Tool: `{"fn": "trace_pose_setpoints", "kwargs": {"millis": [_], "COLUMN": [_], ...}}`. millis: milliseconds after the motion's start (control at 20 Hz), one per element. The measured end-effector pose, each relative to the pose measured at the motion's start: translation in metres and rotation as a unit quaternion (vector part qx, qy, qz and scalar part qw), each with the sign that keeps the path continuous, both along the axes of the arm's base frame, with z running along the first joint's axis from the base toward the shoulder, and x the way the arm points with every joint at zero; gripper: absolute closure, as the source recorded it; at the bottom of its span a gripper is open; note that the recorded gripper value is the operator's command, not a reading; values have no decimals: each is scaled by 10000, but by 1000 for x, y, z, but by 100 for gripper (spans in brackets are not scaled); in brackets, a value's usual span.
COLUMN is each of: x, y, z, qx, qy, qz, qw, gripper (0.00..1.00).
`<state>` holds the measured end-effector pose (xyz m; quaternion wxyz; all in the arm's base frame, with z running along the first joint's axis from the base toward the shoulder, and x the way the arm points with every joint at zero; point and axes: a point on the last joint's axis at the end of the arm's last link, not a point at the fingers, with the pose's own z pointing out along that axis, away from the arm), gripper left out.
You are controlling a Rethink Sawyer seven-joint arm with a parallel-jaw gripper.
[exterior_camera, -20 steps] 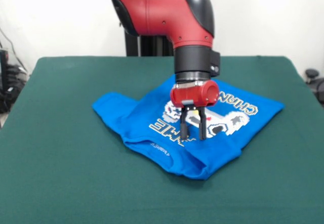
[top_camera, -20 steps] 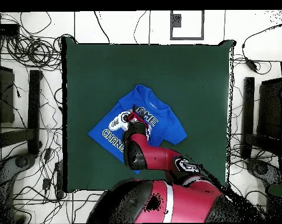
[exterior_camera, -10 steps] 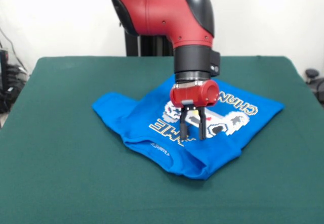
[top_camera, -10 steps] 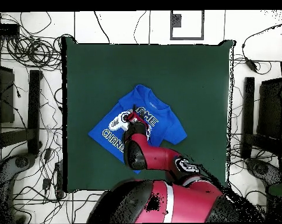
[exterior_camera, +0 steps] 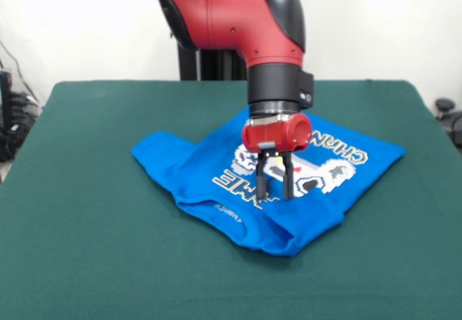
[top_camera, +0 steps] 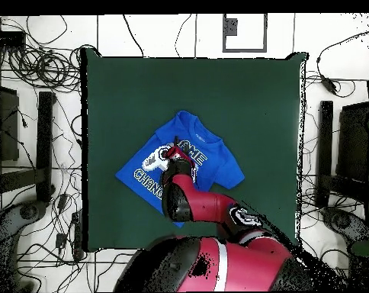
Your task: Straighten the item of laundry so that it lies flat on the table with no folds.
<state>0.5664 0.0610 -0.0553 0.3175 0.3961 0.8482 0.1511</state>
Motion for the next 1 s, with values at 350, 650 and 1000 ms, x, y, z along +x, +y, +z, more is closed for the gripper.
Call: {"fn": "trace_pose_setpoints", "kwargs": {"millis": [350,650,1000], "x": [5,9,12], "y": [8,16,18], "z": [-3,-4,-5], "qx": [11,17,16], "qy": [16,20,6], "qz": [-114,-195,-226], "qw": [9999,9998,9997], "gripper": [0,0,0]}}
